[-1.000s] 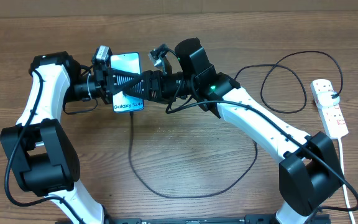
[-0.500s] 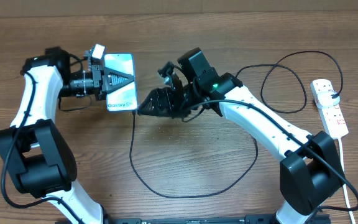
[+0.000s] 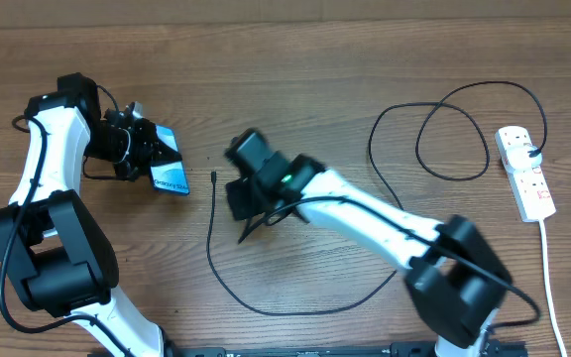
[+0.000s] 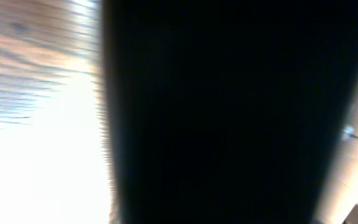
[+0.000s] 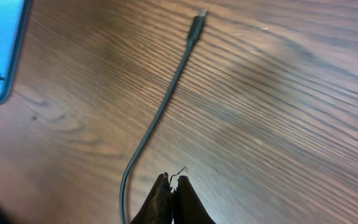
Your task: Plug charger to phone and switch on socket
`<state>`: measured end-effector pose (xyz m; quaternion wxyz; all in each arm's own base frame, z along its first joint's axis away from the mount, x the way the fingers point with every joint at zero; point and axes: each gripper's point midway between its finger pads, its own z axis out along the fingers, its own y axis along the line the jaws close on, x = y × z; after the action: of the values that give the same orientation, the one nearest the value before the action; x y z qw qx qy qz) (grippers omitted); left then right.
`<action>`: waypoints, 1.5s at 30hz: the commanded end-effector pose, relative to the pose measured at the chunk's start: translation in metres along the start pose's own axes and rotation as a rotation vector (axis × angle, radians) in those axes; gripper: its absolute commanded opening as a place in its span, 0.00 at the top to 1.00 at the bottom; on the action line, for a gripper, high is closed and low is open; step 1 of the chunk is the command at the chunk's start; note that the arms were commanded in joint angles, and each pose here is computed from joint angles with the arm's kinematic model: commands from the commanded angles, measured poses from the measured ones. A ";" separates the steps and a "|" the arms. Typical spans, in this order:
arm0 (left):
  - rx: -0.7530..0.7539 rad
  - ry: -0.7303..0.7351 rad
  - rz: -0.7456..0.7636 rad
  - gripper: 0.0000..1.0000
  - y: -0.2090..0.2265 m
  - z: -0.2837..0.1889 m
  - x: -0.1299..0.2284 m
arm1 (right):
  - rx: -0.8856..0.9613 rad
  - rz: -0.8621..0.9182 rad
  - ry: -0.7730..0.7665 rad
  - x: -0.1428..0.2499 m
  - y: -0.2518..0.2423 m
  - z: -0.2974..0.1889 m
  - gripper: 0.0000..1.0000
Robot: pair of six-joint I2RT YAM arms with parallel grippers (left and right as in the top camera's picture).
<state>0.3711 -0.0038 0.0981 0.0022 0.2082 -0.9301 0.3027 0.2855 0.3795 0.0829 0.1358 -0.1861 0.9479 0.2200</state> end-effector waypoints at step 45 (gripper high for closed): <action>-0.132 -0.064 -0.052 0.96 0.026 -0.012 -0.009 | -0.145 0.172 0.074 -0.028 0.009 0.048 0.95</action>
<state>0.3671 0.0251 0.0844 0.0024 0.2361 -0.9447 0.2276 0.3184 0.4003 0.0508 0.0549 -0.1366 0.9455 0.2904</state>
